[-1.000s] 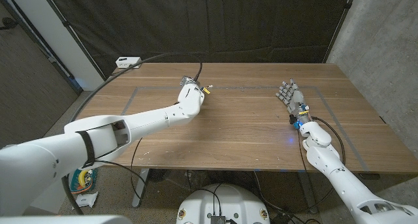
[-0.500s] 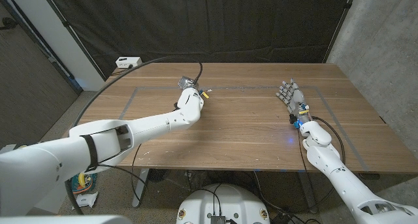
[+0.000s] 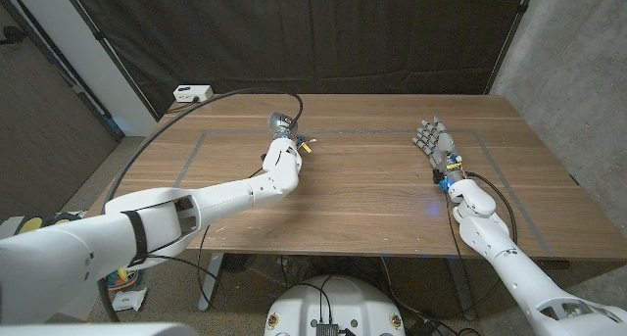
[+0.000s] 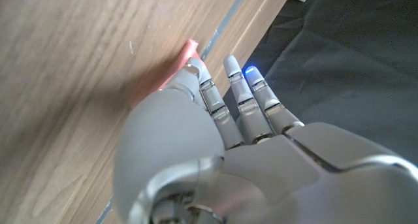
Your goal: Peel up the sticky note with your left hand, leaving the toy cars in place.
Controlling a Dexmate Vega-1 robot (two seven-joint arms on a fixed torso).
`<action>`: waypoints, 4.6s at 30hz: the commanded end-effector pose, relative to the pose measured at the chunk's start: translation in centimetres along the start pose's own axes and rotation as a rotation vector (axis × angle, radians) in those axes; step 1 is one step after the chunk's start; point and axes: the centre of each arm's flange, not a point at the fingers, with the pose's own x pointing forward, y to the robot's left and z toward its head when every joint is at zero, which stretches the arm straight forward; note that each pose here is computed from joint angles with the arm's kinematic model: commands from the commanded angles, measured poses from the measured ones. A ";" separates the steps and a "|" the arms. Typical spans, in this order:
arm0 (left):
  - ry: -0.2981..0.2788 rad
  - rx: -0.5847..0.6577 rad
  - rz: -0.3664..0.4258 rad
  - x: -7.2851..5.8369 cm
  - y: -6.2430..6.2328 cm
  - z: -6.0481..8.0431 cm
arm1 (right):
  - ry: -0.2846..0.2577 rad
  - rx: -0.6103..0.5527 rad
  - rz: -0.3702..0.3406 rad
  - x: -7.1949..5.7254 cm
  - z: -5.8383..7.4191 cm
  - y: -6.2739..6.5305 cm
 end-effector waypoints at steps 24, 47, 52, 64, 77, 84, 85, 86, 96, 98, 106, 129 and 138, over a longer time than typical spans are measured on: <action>0.161 -0.043 0.376 -2.2 1.5 -2.0 | -0.014 -0.022 0.008 -0.6 1.2 1.3; 0.177 -0.437 0.346 -2.7 3.5 -5.0 | -0.024 -0.023 0.001 -1.1 1.4 1.8; 0.175 -0.538 0.329 -2.8 3.5 -5.9 | -0.027 -0.025 -0.004 -1.2 1.5 1.9; 0.116 -0.845 0.267 -3.3 3.3 -7.4 | -0.048 -0.047 0.004 -1.0 2.7 2.1; 0.035 -1.205 0.197 -3.4 2.6 -8.6 | -0.053 -0.063 0.015 -0.5 3.4 2.2; -0.041 -1.456 0.152 -2.9 2.0 -9.1 | -0.061 -0.067 0.019 -0.2 3.7 2.2; -0.057 -1.500 0.150 -2.8 1.8 -9.2 | -0.062 -0.067 0.019 -0.1 3.7 2.2; -0.072 -1.543 0.147 -2.7 1.6 -9.3 | -0.063 -0.069 0.019 -0.1 3.8 2.2; -0.094 -1.713 0.109 -2.4 0.4 -9.6 | -0.058 -0.079 0.021 0.3 4.1 2.2; -0.102 -1.752 0.092 -2.3 0.1 -9.6 | -0.057 -0.080 0.022 0.4 4.1 2.2; -0.160 -2.009 -0.007 -1.9 -1.3 -9.8 | -0.058 -0.084 0.024 0.4 4.2 2.6; -0.306 -2.027 -0.108 -1.6 -2.3 -10.6 | -0.053 -0.091 0.025 0.2 4.2 4.0; -0.413 -1.814 -0.164 -1.7 -1.2 -11.5 | -0.055 -0.097 0.016 -0.5 4.4 4.7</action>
